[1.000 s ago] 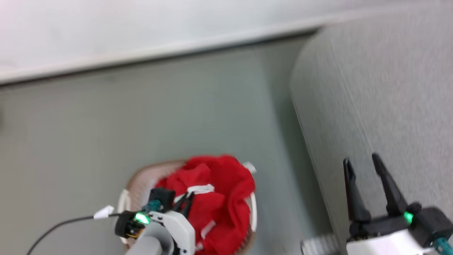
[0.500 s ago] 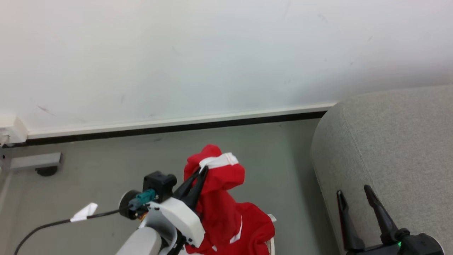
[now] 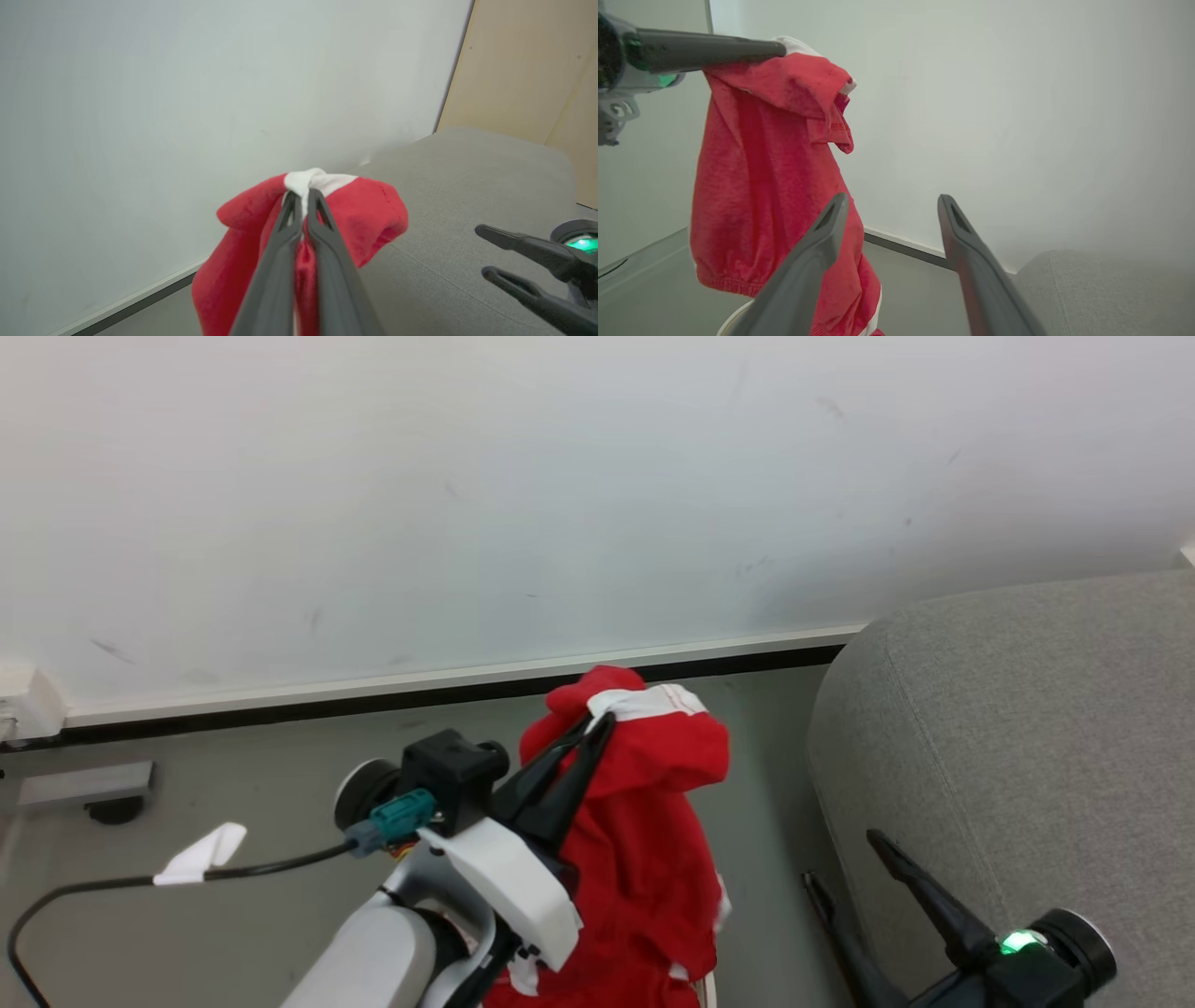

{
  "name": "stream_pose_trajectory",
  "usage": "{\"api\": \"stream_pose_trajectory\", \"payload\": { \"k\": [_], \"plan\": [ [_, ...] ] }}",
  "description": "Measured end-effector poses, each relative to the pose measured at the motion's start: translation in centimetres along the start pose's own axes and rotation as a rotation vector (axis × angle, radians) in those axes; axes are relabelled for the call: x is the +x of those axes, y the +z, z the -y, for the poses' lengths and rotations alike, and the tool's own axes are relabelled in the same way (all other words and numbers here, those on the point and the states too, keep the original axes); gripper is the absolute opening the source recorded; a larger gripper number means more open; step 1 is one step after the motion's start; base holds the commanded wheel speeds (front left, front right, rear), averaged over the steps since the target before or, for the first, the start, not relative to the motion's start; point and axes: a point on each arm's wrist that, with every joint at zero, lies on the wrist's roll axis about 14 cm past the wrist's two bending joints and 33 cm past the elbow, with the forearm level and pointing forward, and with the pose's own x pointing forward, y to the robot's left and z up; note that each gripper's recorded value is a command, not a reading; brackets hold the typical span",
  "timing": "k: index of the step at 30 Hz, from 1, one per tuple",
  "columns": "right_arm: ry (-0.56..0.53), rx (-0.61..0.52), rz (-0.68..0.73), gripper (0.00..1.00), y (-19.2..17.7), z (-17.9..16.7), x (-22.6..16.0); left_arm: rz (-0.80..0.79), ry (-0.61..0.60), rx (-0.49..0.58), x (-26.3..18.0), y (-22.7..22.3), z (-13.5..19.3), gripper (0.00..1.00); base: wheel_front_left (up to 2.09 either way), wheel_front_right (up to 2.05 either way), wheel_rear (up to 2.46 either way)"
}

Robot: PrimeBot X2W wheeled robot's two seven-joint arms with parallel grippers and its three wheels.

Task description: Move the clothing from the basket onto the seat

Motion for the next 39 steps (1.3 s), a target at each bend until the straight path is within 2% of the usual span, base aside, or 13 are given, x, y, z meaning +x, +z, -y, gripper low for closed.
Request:
{"api": "stream_pose_trajectory", "payload": {
  "k": [11,14,17,18,19,22,31,32,33,34,39],
  "plan": [
    [0.314,-0.143,-0.178,1.0,-2.9,-4.5,2.8,0.033,-0.13,0.006,0.3,1.9,4.5,0.0,0.0,0.0,0.0],
    [0.354,-0.177,-0.226,1.0,-3.9,-5.2,3.8,0.038,-0.159,0.004,0.3,2.2,5.6,0.0,0.0,0.0,0.0],
    [0.381,-0.15,-0.251,1.0,-4.6,-6.7,4.7,0.047,-0.177,-0.008,0.3,2.5,6.3,0.0,0.0,0.0,0.0],
    [0.391,-0.125,-0.262,0.8,-5.0,-7.4,4.9,0.046,-0.177,-0.009,0.3,2.5,6.4,0.0,0.0,0.0,0.0],
    [0.392,-0.078,-0.264,0.0,-5.1,-8.1,5.0,0.042,-0.173,-0.01,0.2,2.4,6.3,0.0,0.0,0.0,0.0],
    [0.419,0.028,-0.322,0.0,-6.4,-10.0,4.6,0.027,-0.134,-0.011,0.1,1.9,5.2,0.0,0.0,0.0,0.0],
    [0.328,0.203,-0.26,0.0,-5.2,-8.1,5.8,-0.036,0.0,0.015,-0.8,-0.6,0.6,0.0,0.0,0.0,0.0],
    [0.319,0.221,-0.254,0.0,-5.0,-7.9,5.8,-0.04,0.019,0.019,-1.0,-1.0,0.1,0.46,0.0,0.0,0.0],
    [0.312,0.232,-0.246,0.0,-4.8,-7.6,5.8,-0.046,0.03,0.029,-1.2,-1.4,-0.2,0.46,0.0,0.0,0.0],
    [0.303,0.241,-0.237,0.0,-4.5,-7.3,5.8,-0.051,0.035,0.029,-1.3,-1.8,-0.4,1.0,0.0,0.0,0.0],
    [0.246,0.266,-0.201,0.0,-3.3,-5.1,5.9,-0.109,0.07,0.04,-2.4,-4.8,-1.2,1.0,0.0,0.0,0.0]
  ]
}}
